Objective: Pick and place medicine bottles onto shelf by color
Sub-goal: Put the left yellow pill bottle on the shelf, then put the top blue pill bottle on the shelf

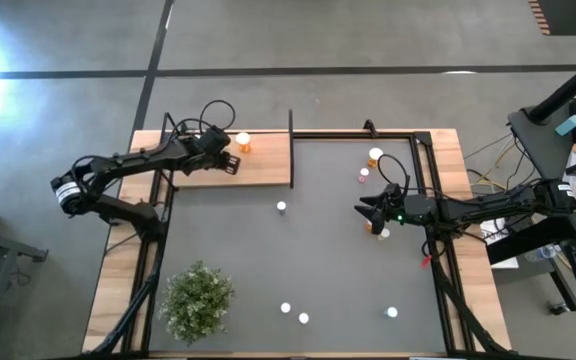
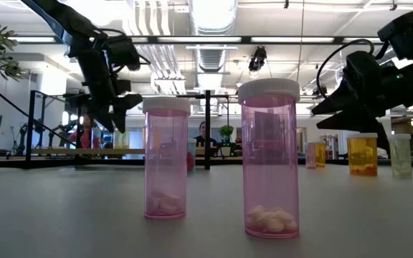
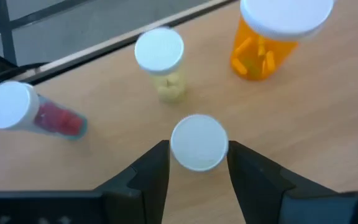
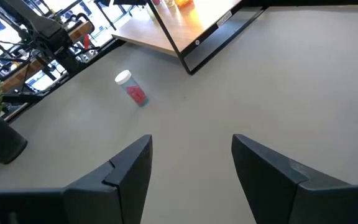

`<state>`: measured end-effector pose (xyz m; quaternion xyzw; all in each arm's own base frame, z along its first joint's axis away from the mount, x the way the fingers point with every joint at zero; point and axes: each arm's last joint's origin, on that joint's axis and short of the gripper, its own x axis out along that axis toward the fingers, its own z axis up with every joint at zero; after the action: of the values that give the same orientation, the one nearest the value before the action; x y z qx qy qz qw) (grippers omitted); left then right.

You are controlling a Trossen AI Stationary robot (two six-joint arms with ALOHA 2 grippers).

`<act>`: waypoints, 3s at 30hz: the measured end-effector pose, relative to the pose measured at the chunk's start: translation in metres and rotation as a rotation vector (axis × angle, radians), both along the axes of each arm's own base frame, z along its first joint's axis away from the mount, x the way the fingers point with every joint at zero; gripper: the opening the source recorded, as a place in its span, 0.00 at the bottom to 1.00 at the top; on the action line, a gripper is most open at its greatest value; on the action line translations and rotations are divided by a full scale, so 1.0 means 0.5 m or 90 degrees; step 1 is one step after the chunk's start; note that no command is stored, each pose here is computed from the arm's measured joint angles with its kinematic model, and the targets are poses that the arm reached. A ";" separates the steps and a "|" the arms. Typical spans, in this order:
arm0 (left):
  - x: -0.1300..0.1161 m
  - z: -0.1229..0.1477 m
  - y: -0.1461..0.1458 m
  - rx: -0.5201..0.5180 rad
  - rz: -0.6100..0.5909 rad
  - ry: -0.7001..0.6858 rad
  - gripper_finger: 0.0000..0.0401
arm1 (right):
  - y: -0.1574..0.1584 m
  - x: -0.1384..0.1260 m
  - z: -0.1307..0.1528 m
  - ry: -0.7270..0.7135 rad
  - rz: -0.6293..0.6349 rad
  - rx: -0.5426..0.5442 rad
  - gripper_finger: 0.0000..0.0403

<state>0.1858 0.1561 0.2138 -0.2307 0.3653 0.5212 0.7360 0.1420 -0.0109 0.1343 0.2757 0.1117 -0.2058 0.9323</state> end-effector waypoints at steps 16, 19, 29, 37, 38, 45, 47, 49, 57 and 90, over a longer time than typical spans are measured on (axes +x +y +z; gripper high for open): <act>0.002 0.048 0.000 0.051 -0.011 -0.043 0.50 | 0.000 0.000 0.000 0.000 0.000 0.000 0.52; -0.001 0.063 -0.006 0.067 -0.026 -0.048 0.50 | 0.000 0.000 0.000 0.000 0.000 0.000 0.52; 0.029 0.130 -0.075 0.124 -0.165 -0.114 0.50 | 0.000 0.000 0.000 0.000 0.000 0.000 0.52; 0.121 0.128 -0.163 0.123 -0.301 -0.142 0.50 | 0.000 0.000 0.000 0.000 0.000 0.000 0.52; 0.132 0.125 -0.172 0.114 -0.307 -0.144 0.50 | 0.000 0.000 0.000 0.000 0.000 0.000 0.52; 0.197 0.090 -0.222 0.040 -0.314 -0.156 0.52 | 0.000 0.000 0.000 0.000 0.000 0.000 0.52; 0.210 0.086 -0.226 0.015 -0.311 -0.158 0.55 | 0.000 0.000 0.000 0.000 0.000 0.000 0.52; 0.224 0.083 -0.228 -0.010 -0.310 -0.155 0.58 | 0.000 0.000 0.000 0.000 0.000 0.000 0.52; 0.289 0.057 -0.239 -0.078 -0.282 -0.120 0.60 | 0.000 0.000 0.000 0.000 0.000 0.000 0.52; 0.372 -0.050 -0.244 -0.151 -0.194 -0.018 0.51 | 0.000 0.000 0.000 0.000 0.000 0.000 0.52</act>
<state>0.3716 0.0342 0.1888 -0.2647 0.4446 0.3537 0.7792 0.1420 -0.0109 0.1343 0.2757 0.1117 -0.2057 0.9323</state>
